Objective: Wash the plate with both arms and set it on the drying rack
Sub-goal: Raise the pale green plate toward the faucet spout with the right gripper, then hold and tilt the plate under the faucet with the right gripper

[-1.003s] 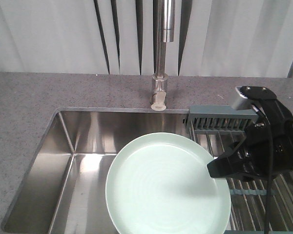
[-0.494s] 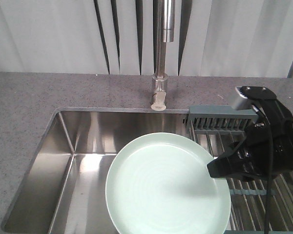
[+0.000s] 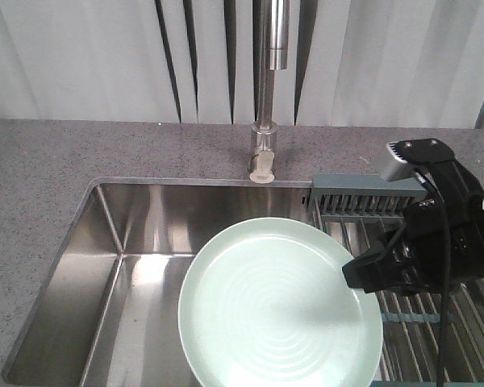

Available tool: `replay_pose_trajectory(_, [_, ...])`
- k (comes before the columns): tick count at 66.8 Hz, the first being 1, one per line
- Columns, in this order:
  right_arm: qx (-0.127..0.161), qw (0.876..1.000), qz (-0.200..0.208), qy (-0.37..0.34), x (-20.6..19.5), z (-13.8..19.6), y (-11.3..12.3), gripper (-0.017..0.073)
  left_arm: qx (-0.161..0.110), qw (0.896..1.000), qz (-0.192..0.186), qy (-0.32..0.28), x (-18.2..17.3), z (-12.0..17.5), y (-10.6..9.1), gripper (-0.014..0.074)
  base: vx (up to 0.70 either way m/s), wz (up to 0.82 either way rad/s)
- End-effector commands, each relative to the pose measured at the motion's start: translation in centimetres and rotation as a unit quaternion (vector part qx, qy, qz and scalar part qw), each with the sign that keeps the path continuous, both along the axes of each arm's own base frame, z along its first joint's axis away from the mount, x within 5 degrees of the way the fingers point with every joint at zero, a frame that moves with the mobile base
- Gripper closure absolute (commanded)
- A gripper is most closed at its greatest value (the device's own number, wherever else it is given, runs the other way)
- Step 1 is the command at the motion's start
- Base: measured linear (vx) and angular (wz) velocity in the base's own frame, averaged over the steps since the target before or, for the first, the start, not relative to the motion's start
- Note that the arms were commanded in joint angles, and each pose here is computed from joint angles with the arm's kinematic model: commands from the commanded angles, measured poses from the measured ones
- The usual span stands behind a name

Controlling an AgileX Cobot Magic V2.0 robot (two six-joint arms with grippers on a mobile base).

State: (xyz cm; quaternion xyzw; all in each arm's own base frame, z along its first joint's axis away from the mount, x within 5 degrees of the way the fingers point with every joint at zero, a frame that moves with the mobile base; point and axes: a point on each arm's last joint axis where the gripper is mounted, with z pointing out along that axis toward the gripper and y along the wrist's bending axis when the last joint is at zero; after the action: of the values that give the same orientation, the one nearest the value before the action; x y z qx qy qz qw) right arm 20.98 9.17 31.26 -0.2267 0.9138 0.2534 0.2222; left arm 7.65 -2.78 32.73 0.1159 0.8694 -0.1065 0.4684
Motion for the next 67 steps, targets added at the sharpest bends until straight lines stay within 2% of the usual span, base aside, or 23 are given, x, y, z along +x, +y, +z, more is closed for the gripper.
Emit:
replay_pose_trajectory(1, [0.006, 1.0, 0.005, -0.024, 0.9, 1.4, 0.2, 0.0563, -0.019, 0.999, 0.003, -0.04, 0.3, 1.3, -0.1, 0.0004, 0.0, 0.0])
replay_pose_trajectory(10, [-0.001, 1.0, 0.022, -0.013, 2.3, 1.6, 1.1, 0.0563, -0.019, 0.999, 0.003, -0.04, 0.3, 1.3, -0.1, 0.0004, 0.0, 0.0])
replay_pose_trajectory(20, [-0.017, 1.0, 0.012, -0.01, 4.8, 1.6, 1.9, 0.0562, -0.019, 0.999, 0.003, -0.04, 0.3, 1.3, -0.1, 0.0004, 0.0, 0.0])
replay_pose_trajectory(46, [-0.019, 1.0, 0.021, -0.011, 11.9, 2.3, 3.6, 0.0562, -0.019, 0.999, 0.003, -0.04, 0.3, 1.3, -0.1, 0.0004, 0.0, 0.0])
replay_pose_trajectory(57, [-0.019, 1.0, 0.002, -0.013, 14.6, 2.8, 2.7, 0.0562, -0.019, 0.999, 0.003, -0.04, 0.3, 1.3, -0.1, 0.0004, 0.0, 0.0])
replay_pose_trajectory(67, [-0.019, 0.999, -0.026, -0.009, 15.7, 3.0, 0.5, 0.0562, -0.019, 0.999, 0.003, -0.04, 0.3, 1.3, -0.1, 0.0004, 0.0, 0.0])
